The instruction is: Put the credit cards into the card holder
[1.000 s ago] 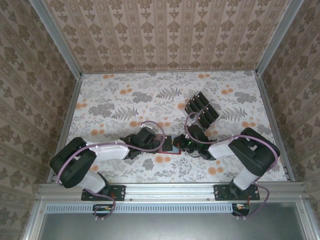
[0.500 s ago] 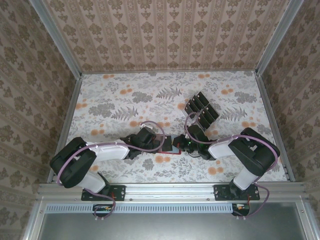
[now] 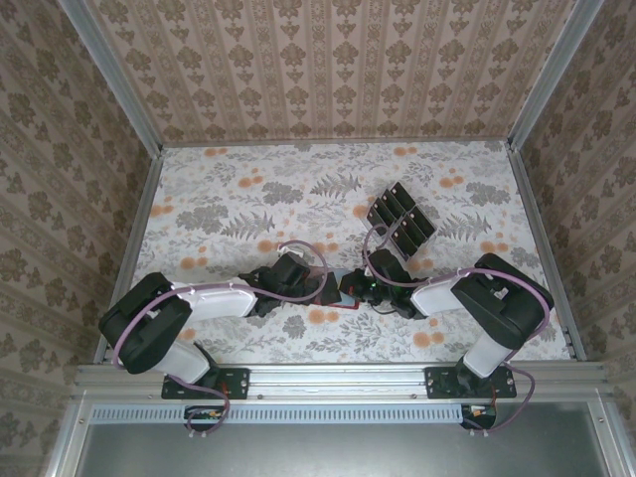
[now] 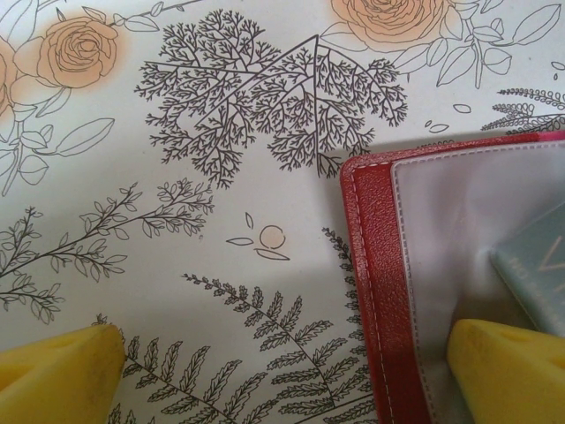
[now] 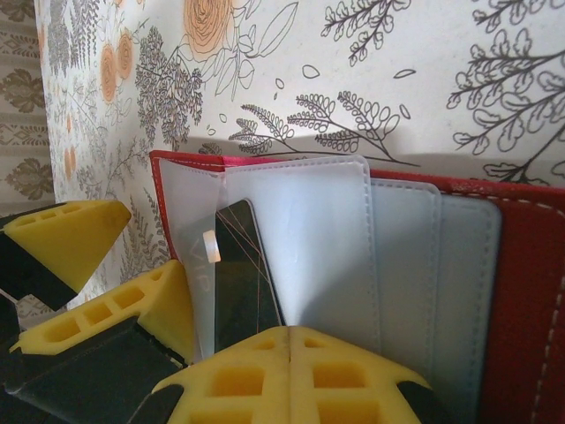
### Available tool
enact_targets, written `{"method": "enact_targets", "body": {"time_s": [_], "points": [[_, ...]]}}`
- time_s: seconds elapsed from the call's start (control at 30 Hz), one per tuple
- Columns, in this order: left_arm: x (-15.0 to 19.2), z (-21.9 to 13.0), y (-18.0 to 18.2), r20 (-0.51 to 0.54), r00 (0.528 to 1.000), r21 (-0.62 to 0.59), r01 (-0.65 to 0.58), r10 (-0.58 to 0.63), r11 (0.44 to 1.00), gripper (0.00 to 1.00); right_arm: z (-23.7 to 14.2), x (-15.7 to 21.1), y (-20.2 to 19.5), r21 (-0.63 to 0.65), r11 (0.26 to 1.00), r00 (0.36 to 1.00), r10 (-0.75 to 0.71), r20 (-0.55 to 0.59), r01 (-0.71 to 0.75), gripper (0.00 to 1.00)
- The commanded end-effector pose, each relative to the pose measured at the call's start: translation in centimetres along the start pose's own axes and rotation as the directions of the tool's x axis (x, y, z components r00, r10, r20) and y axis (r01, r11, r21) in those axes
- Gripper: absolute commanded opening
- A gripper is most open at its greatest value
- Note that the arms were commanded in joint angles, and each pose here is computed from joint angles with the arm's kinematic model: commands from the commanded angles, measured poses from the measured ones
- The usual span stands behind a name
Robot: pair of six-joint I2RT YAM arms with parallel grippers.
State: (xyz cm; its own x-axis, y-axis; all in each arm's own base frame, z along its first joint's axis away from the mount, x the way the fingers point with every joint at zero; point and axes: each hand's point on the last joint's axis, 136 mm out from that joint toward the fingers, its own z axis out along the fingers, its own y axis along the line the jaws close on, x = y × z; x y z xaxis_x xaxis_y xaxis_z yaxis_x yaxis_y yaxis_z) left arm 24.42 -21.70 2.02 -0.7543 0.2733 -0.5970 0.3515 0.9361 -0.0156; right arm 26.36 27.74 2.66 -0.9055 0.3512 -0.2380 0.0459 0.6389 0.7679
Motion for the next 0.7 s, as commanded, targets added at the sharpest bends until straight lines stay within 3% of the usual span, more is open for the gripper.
{"method": "enact_targets", "body": {"time_s": [0.0,0.2,0.37,0.53,0.67], "points": [[3.55,0.48,1.20,-0.110,0.993,-0.043,-0.039,0.034,0.998,1.00,0.14,0.27,-0.18,0.026,1.000,1.000,-0.004,-0.009,0.004,0.09],[3.58,0.49,1.19,-0.110,0.993,-0.043,-0.040,0.035,0.998,1.00,0.13,0.42,-0.05,0.024,1.000,1.000,-0.009,-0.020,0.009,0.25],[3.59,0.50,1.15,-0.111,0.993,-0.043,-0.039,0.034,0.998,1.00,0.40,0.63,0.23,0.012,1.000,0.999,-0.013,-0.040,0.014,0.29],[3.47,0.53,1.11,-0.109,0.994,-0.041,-0.037,0.032,0.998,1.00,0.45,0.75,0.33,0.005,1.000,0.999,-0.015,-0.048,0.016,0.23],[3.41,0.50,1.05,-0.109,0.993,-0.041,-0.041,0.036,0.998,1.00,0.32,0.83,0.03,0.014,1.000,0.999,-0.013,-0.049,0.013,0.08]]}}
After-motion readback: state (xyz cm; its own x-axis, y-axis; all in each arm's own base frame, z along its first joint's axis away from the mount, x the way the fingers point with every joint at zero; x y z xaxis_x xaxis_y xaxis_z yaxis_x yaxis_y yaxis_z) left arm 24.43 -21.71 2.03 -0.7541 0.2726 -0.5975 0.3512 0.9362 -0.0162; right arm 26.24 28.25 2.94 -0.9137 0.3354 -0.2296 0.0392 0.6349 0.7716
